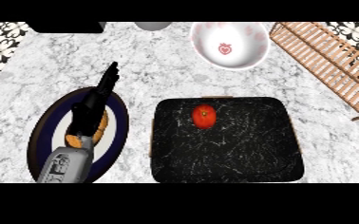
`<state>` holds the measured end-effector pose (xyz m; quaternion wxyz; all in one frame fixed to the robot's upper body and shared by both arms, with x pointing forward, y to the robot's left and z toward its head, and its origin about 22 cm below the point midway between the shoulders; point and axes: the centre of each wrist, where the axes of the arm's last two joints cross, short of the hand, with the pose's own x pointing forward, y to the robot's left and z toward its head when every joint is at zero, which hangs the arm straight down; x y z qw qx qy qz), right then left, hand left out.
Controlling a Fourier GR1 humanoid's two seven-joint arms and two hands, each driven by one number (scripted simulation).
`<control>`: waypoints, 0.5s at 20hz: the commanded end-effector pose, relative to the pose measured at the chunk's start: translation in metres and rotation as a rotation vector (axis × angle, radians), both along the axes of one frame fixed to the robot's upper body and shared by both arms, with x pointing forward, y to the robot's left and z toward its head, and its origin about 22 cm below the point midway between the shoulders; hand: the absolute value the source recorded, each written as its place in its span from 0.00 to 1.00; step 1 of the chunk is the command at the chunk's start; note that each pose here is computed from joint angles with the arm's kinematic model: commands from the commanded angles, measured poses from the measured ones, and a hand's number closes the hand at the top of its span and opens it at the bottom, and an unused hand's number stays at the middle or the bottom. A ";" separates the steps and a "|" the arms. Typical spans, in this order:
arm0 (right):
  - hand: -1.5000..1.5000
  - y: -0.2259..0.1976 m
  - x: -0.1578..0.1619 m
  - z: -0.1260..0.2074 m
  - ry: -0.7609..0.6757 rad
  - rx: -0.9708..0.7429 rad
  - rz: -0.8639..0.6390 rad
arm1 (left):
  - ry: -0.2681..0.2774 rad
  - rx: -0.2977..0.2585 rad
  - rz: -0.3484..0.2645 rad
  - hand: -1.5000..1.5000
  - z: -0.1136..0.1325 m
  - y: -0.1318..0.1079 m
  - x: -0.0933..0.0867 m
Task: Pick the lemon from the tray and place it in the tiered shelf
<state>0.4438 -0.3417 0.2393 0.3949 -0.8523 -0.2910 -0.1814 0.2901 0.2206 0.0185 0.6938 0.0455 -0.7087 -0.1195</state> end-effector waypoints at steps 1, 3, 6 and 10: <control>0.00 0.020 -0.001 -0.002 -0.162 0.096 -0.044 | -0.008 -0.002 0.008 0.50 -0.003 0.003 -0.002; 0.00 0.016 -0.003 0.019 -0.215 0.099 -0.038 | 0.009 -0.002 -0.016 0.50 -0.005 -0.007 -0.009; 0.00 0.011 -0.007 0.020 -0.282 0.096 0.021 | 0.002 -0.002 -0.010 0.50 0.004 0.007 0.005; 0.00 0.028 -0.004 0.022 -0.310 0.132 0.080 | 0.006 0.005 0.006 0.50 0.001 -0.009 -0.002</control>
